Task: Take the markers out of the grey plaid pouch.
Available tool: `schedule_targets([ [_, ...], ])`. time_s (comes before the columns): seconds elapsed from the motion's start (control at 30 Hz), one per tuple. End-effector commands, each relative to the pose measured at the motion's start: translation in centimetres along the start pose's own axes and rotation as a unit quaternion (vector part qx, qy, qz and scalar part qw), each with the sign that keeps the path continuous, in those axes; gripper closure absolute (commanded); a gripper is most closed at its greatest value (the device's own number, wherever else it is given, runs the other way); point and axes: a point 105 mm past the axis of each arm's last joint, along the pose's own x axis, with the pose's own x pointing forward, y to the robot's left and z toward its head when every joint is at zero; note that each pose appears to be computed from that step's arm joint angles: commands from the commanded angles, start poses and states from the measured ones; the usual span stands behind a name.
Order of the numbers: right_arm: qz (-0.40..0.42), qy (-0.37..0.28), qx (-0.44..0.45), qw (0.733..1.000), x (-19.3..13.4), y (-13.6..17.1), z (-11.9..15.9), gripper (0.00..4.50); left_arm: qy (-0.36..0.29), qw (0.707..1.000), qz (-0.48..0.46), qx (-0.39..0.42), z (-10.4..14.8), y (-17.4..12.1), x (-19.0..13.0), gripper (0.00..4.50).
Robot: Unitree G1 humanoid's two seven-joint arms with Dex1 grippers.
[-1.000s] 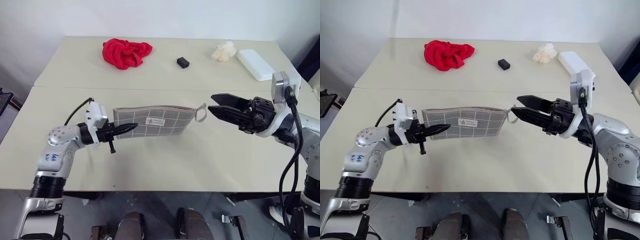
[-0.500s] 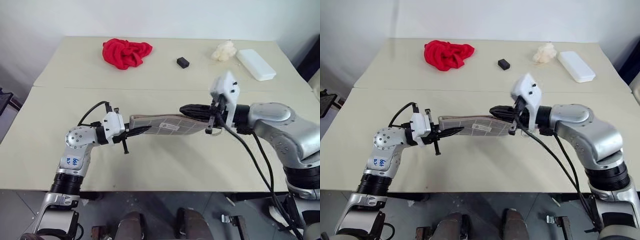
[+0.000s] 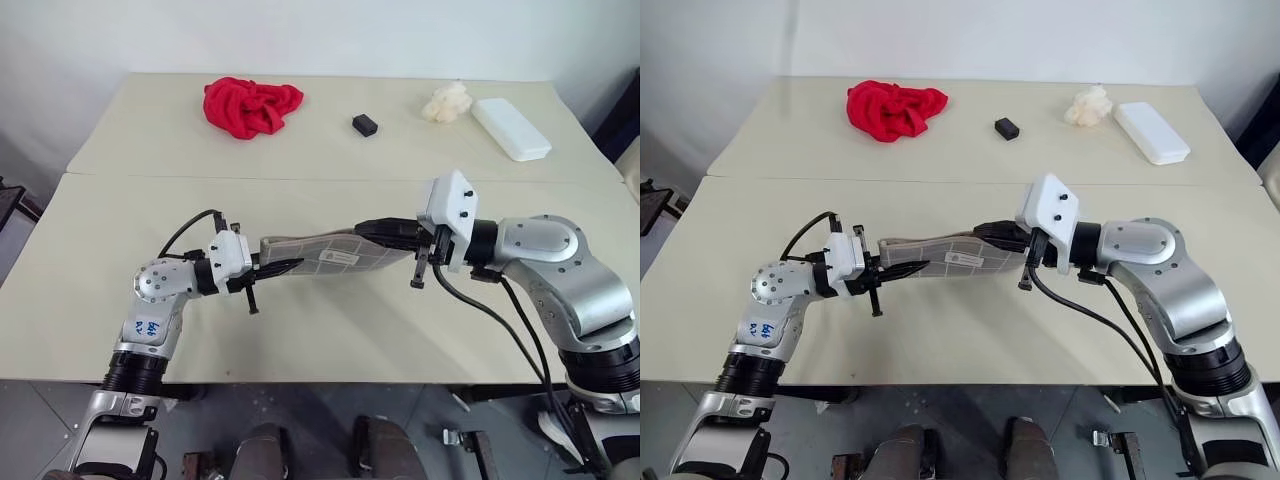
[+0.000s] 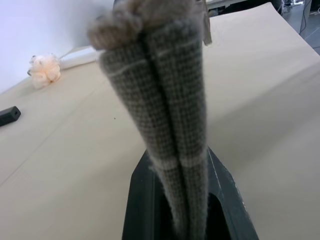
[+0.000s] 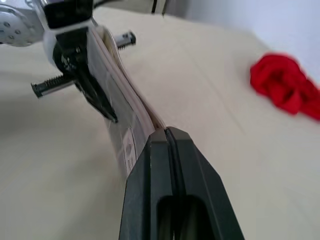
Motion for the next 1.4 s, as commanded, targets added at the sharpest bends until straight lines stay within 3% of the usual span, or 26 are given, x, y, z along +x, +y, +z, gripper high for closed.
schedule_targets([
  [0.03, -0.012, 0.016, -0.019, 1.000, -0.7, -0.2, -0.4, 4.47, -0.004, 1.000, -0.003, 0.013, 0.6, -0.1, 0.1, 4.50],
  [0.4, -0.015, 0.068, 0.053, 0.996, -0.7, -0.2, -2.8, 4.47, -0.004, 1.000, -0.009, 0.020, 0.6, -0.4, 0.1, 4.50],
  [0.57, 0.081, 0.142, 0.052, 0.985, -0.9, 2.4, -3.8, 4.47, -0.005, 1.000, -0.011, 0.025, 0.6, -0.4, 0.2, 4.50],
  [0.63, 0.112, 0.142, 0.041, 0.983, -0.6, 3.3, -3.3, 4.47, -0.006, 0.999, -0.015, 0.027, 0.7, -0.5, 0.3, 4.50],
  [0.9, 0.053, 0.158, 0.014, 0.986, 3.1, 3.0, -1.5, 4.47, -0.022, 0.999, -0.027, 0.019, 0.9, -1.2, 0.9, 4.50],
  [1.17, 0.014, 0.215, -0.102, 0.971, 4.5, 2.1, -3.5, 4.47, -0.046, 0.998, -0.047, 0.006, 1.3, -2.0, 1.8, 4.50],
  [1.33, 0.000, 0.227, -0.124, 0.966, 4.3, 1.9, -4.1, 4.47, -0.041, 0.998, -0.054, -0.011, 0.7, -2.7, 1.2, 4.50],
  [1.4, -0.001, 0.231, -0.123, 0.965, 3.9, 2.2, -4.4, 4.12, -0.029, 0.998, -0.053, -0.028, -0.1, -3.2, 0.5, 4.50],
])
